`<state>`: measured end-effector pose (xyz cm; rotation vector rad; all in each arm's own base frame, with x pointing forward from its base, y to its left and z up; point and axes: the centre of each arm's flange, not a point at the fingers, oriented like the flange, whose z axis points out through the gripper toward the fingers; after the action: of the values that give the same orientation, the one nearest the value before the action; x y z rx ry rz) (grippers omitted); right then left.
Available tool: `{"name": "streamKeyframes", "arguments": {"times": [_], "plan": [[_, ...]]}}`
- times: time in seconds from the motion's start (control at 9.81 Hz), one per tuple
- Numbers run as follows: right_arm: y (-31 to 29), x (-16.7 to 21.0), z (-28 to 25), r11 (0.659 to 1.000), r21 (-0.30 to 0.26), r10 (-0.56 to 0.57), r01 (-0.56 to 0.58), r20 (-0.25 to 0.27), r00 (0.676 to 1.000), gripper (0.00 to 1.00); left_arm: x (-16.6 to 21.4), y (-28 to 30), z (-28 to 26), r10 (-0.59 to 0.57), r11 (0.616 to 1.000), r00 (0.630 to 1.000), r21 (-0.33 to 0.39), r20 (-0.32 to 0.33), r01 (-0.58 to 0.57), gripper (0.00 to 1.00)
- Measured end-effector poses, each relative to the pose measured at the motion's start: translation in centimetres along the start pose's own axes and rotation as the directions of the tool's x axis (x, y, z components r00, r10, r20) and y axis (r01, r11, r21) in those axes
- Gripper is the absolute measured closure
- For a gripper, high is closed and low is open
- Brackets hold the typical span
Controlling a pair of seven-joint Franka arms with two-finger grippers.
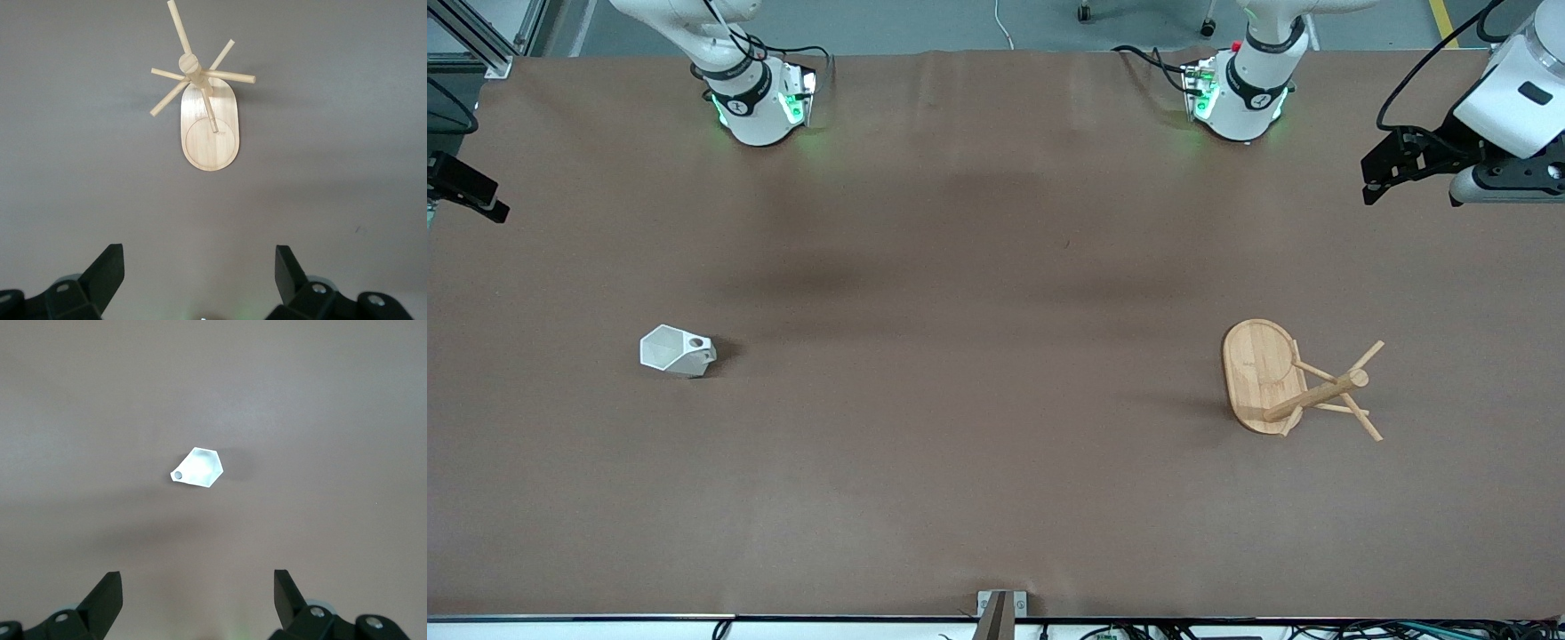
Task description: Hang cup on rack
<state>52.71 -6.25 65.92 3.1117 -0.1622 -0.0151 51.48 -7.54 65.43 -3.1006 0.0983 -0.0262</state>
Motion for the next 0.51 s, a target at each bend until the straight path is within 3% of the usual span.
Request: {"name": "streamKeyframes", "arguments": {"times": [0.51], "plan": [[0.0, 0.0, 0.0, 1.0, 0.0, 0.0, 0.0, 0.0, 1.0, 0.0, 0.01, -0.15, 0.01, -0.003, 1.0, 1.0, 0.0, 0.0, 0.003, 0.0]]}}
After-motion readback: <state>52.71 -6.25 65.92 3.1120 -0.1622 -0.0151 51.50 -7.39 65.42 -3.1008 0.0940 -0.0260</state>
